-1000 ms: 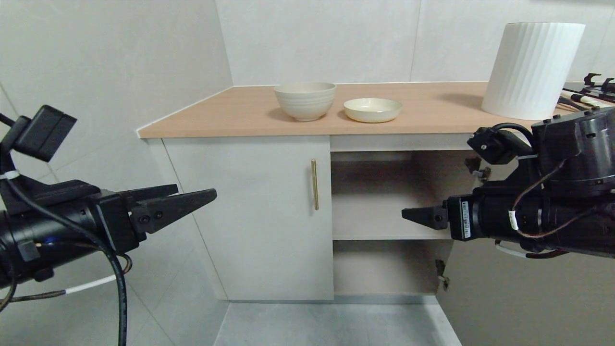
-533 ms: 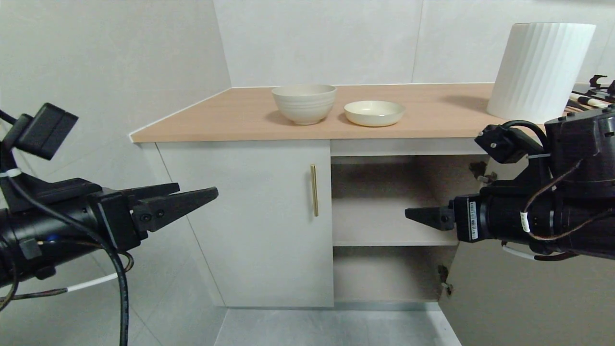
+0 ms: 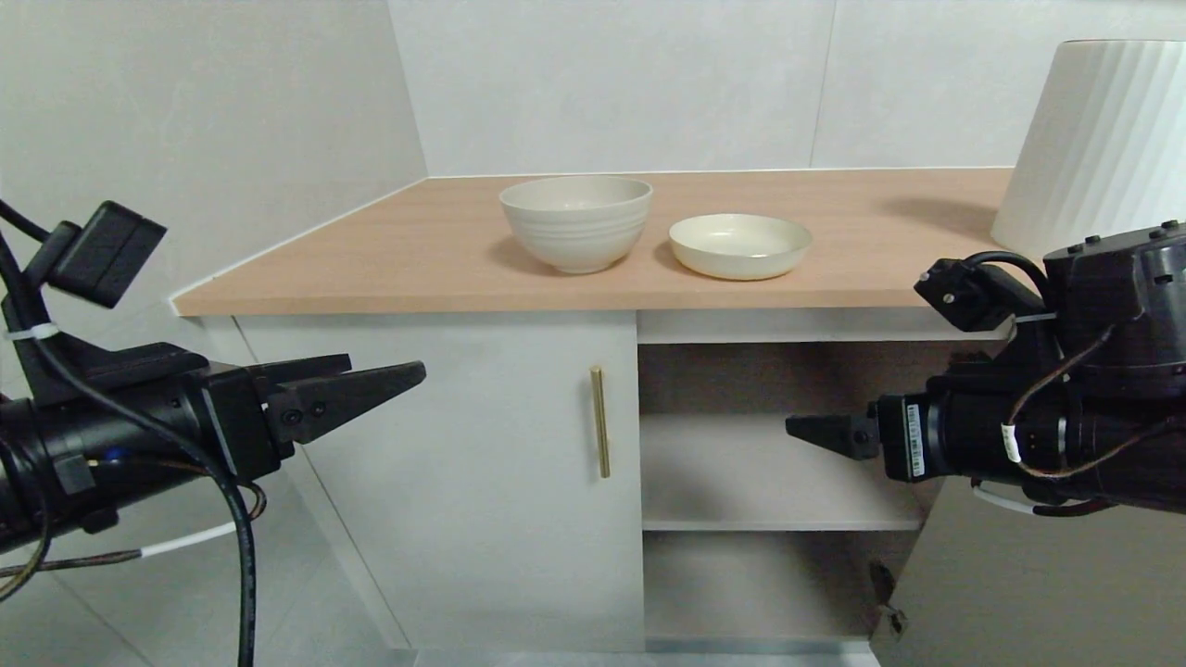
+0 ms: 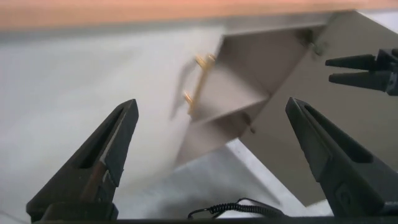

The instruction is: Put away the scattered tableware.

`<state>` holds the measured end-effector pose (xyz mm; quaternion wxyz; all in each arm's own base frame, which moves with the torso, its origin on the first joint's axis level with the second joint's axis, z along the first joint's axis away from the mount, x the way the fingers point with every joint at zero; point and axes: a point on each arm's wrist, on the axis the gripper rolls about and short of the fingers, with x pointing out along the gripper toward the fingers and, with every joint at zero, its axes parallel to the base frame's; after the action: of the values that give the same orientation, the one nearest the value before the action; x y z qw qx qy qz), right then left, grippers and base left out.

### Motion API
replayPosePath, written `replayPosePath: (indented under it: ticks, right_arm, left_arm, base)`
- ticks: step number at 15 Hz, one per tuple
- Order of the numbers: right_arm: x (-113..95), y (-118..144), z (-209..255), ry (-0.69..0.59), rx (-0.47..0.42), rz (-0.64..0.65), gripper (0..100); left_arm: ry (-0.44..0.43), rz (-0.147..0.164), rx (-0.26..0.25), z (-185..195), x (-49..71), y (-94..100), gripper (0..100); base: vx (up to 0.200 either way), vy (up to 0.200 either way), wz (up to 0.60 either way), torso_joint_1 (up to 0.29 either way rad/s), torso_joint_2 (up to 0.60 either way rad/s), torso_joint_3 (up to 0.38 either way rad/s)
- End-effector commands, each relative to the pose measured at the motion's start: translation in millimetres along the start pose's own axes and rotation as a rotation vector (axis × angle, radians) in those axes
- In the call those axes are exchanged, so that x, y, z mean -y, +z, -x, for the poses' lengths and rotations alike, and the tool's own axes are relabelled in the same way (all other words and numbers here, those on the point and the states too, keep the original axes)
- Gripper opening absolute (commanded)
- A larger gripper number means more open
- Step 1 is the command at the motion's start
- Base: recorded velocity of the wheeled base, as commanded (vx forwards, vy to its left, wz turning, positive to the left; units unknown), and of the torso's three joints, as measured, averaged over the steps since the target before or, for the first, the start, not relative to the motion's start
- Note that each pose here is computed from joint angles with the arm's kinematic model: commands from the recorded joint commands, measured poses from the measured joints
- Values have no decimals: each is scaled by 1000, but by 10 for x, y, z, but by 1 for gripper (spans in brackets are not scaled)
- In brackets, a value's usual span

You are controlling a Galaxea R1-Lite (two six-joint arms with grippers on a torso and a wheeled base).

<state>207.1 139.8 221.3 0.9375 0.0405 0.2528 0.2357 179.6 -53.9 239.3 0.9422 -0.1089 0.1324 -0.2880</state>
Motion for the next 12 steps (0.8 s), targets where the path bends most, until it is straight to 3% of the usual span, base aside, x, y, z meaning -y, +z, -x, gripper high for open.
replayPosePath:
  ticks: [1, 10, 12]
  right_arm:
    - [2, -13, -5, -1, -4, 1, 100]
    - [1, -28, -21, -1, -12, 4, 100]
    - [1, -30, -26, -1, -14, 4, 100]
  left_arm:
    - [-5, 3, -5, -15, -3, -5, 100]
    - [-19, 4, -13, -46, -12, -4, 100]
    - [-17, 8, -21, -73, -24, -13, 100]
  base:
    - [0, 0, 0, 0, 0, 0]
    - [0, 0, 0, 0, 0, 0]
    - [0, 0, 0, 36, -232, -188]
